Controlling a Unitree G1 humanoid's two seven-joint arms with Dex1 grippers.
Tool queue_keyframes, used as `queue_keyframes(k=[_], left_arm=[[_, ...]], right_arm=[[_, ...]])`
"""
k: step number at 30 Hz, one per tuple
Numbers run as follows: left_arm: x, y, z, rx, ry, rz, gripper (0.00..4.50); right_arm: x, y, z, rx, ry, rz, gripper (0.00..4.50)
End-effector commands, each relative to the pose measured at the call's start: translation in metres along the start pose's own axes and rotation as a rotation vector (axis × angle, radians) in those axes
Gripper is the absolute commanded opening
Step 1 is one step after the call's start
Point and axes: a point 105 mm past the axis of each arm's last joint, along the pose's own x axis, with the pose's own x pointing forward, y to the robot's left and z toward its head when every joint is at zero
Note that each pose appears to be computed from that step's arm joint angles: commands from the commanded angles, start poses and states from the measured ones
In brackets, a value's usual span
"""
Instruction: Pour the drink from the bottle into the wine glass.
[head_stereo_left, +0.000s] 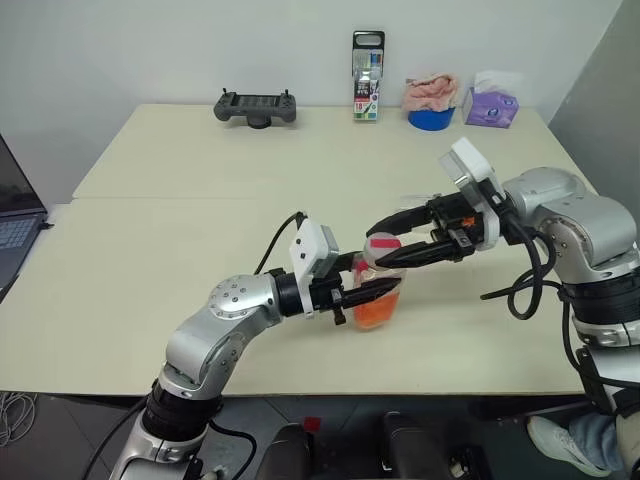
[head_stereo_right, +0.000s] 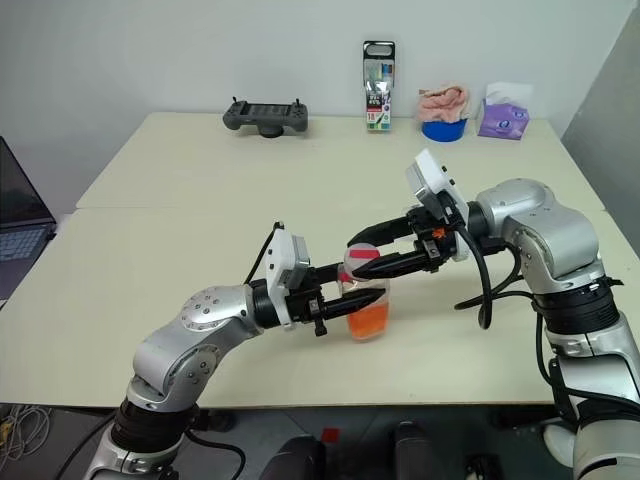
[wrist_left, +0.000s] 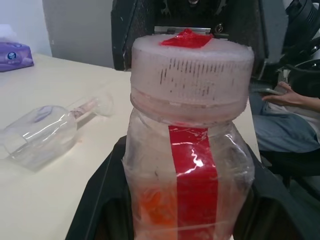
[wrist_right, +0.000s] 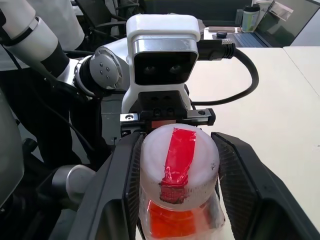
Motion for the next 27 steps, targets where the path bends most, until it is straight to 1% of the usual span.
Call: queue_keyframes(k=[1,3,4,6,8,11,15,21,27], left_arm=[[-0.002,0.013,0.013,0.043,-0.05,0.067,1.82],[0.0,0.009,0.012,0.039,-0.044,0.042,1.82],[0.0,0.009,0.011,0.036,-0.045,0.035,1.82],[0.001,0.009,0.012,0.035,-0.049,0.033,1.82],[0.002,0.01,0.012,0.037,-0.051,0.033,1.82],[0.003,0.014,0.012,0.047,-0.056,0.044,1.82],[0.004,0.019,0.013,0.062,-0.062,0.051,1.82],[0.007,0.024,0.015,0.102,-0.072,0.054,1.82],[0.008,0.025,0.014,0.109,-0.077,0.05,1.82]], right_arm=[[0.002,0.015,0.011,-0.074,0.0,0.072,3.16],[0.001,0.013,0.013,-0.089,-0.015,0.009,3.89],[-0.001,0.013,0.014,-0.091,-0.02,-0.011,3.93],[-0.004,0.011,0.015,-0.091,-0.031,-0.081,3.93],[-0.006,0.005,0.01,-0.09,0.004,-0.213,3.93],[-0.007,-0.002,0.009,-0.058,-0.004,-0.379,3.93],[-0.003,0.011,0.011,0.004,-0.046,-0.458,3.93],[0.006,0.016,0.011,0.072,-0.064,-0.602,3.93],[0.011,0.011,0.009,0.104,-0.059,-0.729,3.93]])
